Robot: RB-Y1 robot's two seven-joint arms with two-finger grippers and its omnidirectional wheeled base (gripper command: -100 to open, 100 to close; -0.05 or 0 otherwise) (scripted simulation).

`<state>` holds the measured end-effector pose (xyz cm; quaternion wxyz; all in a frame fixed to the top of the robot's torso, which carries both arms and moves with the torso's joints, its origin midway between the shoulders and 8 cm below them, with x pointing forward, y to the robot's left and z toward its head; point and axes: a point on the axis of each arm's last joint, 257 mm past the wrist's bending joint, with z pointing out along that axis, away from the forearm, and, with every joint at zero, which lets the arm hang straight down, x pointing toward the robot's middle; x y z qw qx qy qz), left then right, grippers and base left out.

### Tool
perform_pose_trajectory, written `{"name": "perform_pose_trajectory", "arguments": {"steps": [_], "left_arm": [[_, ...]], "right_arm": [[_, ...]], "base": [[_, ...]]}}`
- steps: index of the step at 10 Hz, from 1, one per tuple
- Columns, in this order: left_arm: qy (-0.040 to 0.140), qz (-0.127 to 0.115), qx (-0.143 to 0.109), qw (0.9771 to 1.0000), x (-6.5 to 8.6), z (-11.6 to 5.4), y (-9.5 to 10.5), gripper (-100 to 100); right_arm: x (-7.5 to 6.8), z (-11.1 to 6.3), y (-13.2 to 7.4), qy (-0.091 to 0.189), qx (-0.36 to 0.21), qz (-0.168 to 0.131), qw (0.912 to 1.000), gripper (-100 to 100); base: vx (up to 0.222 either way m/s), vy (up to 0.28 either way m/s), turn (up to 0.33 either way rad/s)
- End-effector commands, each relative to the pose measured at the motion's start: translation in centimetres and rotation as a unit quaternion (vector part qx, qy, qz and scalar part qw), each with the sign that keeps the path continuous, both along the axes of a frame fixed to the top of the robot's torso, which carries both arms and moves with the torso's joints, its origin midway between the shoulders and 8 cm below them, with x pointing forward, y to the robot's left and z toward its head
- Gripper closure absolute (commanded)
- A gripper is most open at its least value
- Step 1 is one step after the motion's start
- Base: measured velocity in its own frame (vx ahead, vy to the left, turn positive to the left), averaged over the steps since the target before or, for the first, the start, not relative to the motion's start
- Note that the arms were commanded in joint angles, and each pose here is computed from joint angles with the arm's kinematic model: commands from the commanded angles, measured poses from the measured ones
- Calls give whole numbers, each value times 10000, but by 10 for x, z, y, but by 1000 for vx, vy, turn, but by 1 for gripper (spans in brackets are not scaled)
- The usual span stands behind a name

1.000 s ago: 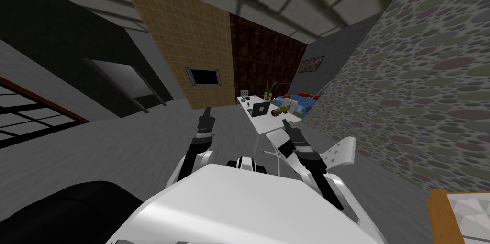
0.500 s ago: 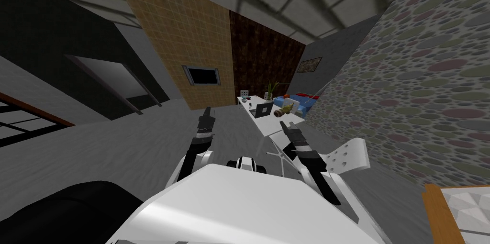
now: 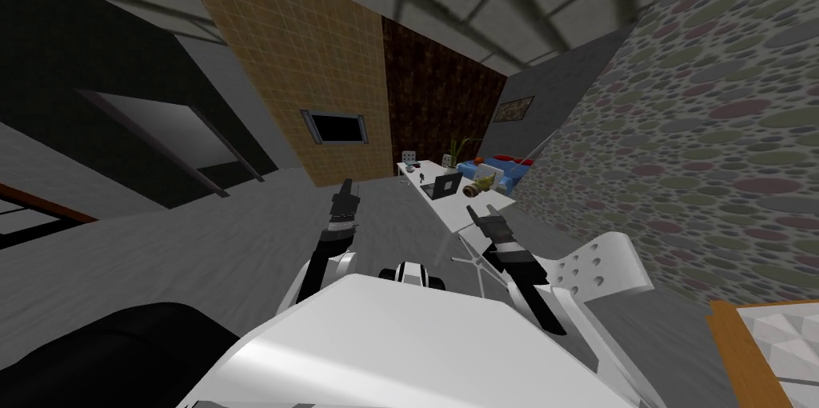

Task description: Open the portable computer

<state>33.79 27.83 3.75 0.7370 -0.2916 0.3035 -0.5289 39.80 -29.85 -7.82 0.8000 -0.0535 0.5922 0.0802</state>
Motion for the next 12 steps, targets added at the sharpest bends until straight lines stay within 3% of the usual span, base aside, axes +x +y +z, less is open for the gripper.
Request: {"name": "perform_pose_trajectory", "arguments": {"steps": [1,6,12], "left_arm": [[0,0,0,10000,0,0,0,0],[0,0,1,10000,0,0,0,0],[0,0,1,10000,0,0,0,0]], "right_arm": [[4,-14,-14,117,-837,-292,9960,-100],[9,-33,-42,313,-2212,-614,9728,-100],[12,-46,-77,489,-3614,-760,9280,-100]], "base": [[141,166,-40],[159,158,-25],[191,132,-14]]}}
